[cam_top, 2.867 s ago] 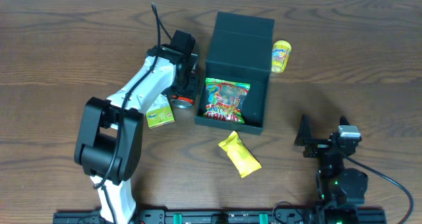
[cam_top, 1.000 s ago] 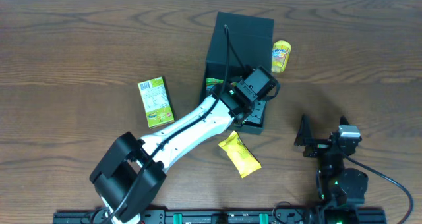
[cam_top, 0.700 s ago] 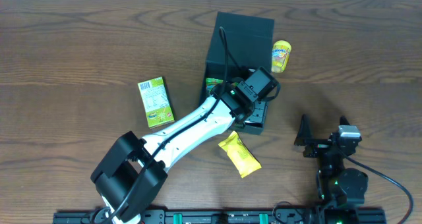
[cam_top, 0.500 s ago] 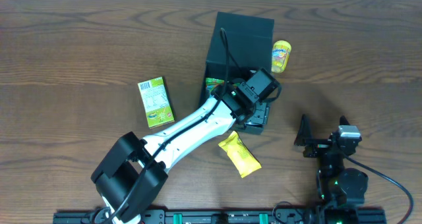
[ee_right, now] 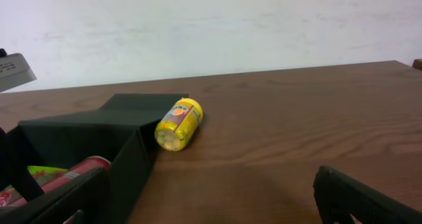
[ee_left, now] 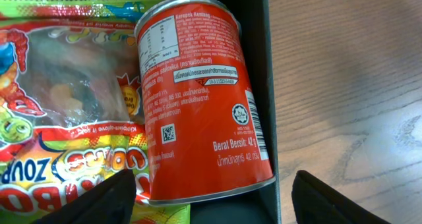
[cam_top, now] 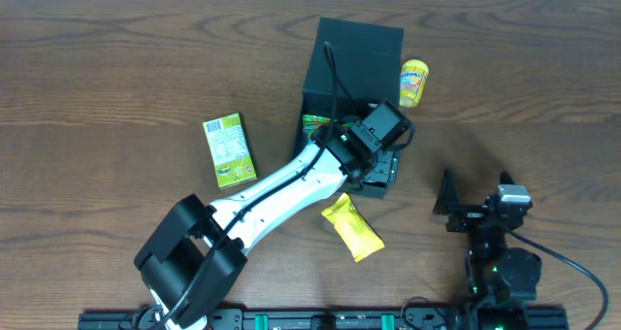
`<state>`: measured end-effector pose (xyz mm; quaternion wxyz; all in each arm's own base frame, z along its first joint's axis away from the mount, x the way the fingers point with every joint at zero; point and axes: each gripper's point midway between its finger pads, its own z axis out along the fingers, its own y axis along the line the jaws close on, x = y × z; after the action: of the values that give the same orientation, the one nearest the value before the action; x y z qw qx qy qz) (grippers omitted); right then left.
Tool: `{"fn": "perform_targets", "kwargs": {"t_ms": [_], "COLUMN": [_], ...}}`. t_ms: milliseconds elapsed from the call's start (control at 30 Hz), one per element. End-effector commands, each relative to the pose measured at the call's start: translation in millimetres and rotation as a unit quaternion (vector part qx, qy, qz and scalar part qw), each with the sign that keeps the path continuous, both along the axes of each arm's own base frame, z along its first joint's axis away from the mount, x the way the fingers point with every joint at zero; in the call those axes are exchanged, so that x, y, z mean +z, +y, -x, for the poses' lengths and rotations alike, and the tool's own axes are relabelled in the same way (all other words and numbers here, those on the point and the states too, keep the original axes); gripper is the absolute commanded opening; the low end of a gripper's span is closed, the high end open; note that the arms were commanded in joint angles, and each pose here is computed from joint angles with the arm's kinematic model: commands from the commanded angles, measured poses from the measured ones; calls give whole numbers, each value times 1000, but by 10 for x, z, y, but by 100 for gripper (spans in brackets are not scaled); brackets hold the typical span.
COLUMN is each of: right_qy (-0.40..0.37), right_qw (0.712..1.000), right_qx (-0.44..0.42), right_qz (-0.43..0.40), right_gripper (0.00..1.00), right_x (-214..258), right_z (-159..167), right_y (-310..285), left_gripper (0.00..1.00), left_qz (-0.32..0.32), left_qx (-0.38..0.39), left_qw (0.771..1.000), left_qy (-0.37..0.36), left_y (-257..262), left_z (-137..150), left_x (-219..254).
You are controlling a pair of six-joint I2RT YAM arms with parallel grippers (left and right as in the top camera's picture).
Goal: Pack container
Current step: 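Lift the red can and lower it into the black box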
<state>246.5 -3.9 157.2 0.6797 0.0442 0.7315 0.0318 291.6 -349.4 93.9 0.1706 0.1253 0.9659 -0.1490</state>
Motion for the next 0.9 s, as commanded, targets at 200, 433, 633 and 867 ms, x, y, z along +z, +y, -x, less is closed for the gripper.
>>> {"fn": "perform_targets", "kwargs": {"t_ms": [200,433,633,867], "right_qy": [1,1,1,1], "right_qw": [1000,1000,1000,1000], "right_qx": [5,5,5,5], "right_qz": [-6,-6,-6,-6], "right_gripper": [99,99,99,99], "right_x": [-8,-9,-9,-8], "right_z": [2,2,2,2], "right_y": [30,30,30,30], "left_gripper": [50,41,41,33], "left_qz": [-57,-69,-52,-51], "left_qx": [-14,-16,-29,-37], "left_qw": [998,997,998,998], "left_qy": [-29,-18,-3,-25], "left_y": [188,236,154,42], "left_z": [-90,-31,42,72], "left_x": [-68,-99,-102,-71]}}
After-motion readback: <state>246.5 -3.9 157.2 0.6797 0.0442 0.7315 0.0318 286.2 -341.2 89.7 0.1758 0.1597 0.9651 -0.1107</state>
